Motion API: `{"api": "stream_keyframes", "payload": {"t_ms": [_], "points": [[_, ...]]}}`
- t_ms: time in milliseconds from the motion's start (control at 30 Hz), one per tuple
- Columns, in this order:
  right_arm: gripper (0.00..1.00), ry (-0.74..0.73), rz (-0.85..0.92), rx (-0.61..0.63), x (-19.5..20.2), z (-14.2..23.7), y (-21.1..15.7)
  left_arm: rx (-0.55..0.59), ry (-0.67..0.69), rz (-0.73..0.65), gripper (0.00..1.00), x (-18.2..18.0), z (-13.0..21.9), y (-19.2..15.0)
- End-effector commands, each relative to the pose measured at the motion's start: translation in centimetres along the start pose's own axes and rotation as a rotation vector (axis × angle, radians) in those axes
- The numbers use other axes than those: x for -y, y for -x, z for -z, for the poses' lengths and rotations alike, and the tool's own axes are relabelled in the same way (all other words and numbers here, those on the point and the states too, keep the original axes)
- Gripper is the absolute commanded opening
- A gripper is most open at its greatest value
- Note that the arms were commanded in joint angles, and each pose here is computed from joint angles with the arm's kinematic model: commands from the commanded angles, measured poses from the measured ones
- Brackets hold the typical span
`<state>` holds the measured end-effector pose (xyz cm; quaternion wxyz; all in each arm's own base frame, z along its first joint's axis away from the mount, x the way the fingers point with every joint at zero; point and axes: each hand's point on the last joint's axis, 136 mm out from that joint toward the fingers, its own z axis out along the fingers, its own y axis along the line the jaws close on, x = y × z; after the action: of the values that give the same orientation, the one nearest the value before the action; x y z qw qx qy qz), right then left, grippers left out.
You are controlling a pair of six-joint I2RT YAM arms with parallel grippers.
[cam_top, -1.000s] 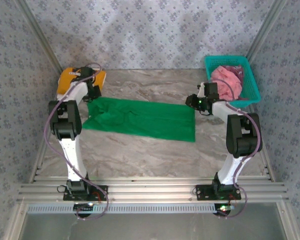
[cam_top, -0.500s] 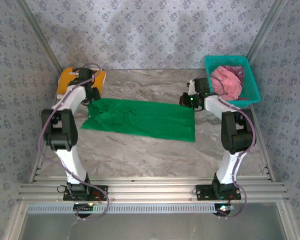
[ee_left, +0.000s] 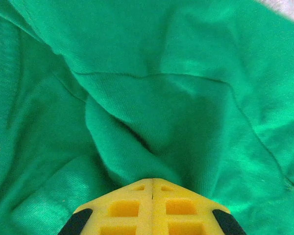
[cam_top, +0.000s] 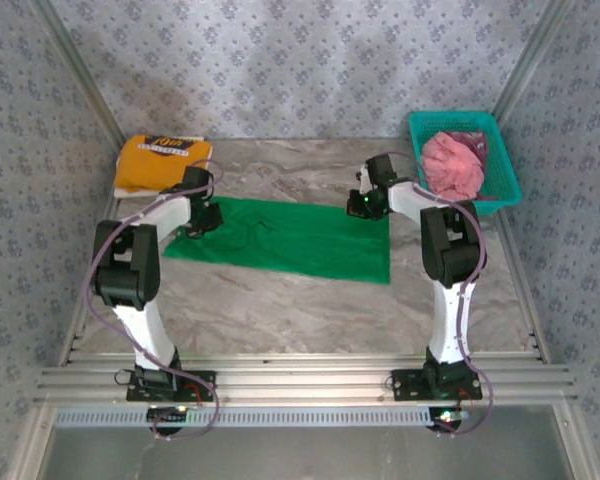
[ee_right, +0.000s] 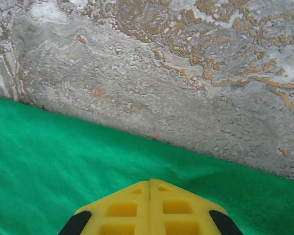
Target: Fold and stack the t-shirts
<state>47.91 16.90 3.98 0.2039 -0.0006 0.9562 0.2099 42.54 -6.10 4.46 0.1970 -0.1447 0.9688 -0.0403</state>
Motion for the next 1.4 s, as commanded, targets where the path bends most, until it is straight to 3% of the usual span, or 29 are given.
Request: {"api": "stream_keyframes", "payload": {"t_ms": [0, 300, 467, 800, 933, 1000, 1167, 1367], "points": [[0.0, -0.009, -0.066, -0.035, 1.2, -0.4, -0.5, 0.008, -0.037, 0.016, 0.0, 1.2, -0.4, 1.2], [0.0, -0.009, -0.183, -0.065, 4.4, -0.3, -3.8, -0.027, -0.036, -0.036, 0.0, 3.1, -2.3, 1.0], [0.0, -0.026, -0.211, -0.086, 5.6, 0.6, -6.3, -0.019, -0.047, -0.08, 0.0, 5.4, -3.1, 3.0], [0.0, 0.0, -0.292, -0.198, 4.1, 2.1, -15.4, 0.006, -0.139, -0.169, 0.0, 12.4, -5.3, 8.3], [0.0, -0.002, -0.3, -0.258, 2.8, 2.4, -19.9, -0.038, -0.184, -0.19, 0.0, 15.6, -5.4, 8.5], [0.0, 0.0, -0.309, -0.259, 2.9, 2.8, -20.9, -0.01, -0.119, -0.222, 0.0, 15.5, -4.3, 8.3], [0.0, -0.002, -0.336, -0.237, 4.2, 4.2, -20.8, 0.032, -0.122, -0.146, 0.0, 13.2, -2.6, 8.1], [0.0, 0.034, -0.307, -0.196, 3.7, 5.1, -17.7, 0.077, -0.008, -0.121, 0.0, 8.1, -0.5, 7.6]]}}
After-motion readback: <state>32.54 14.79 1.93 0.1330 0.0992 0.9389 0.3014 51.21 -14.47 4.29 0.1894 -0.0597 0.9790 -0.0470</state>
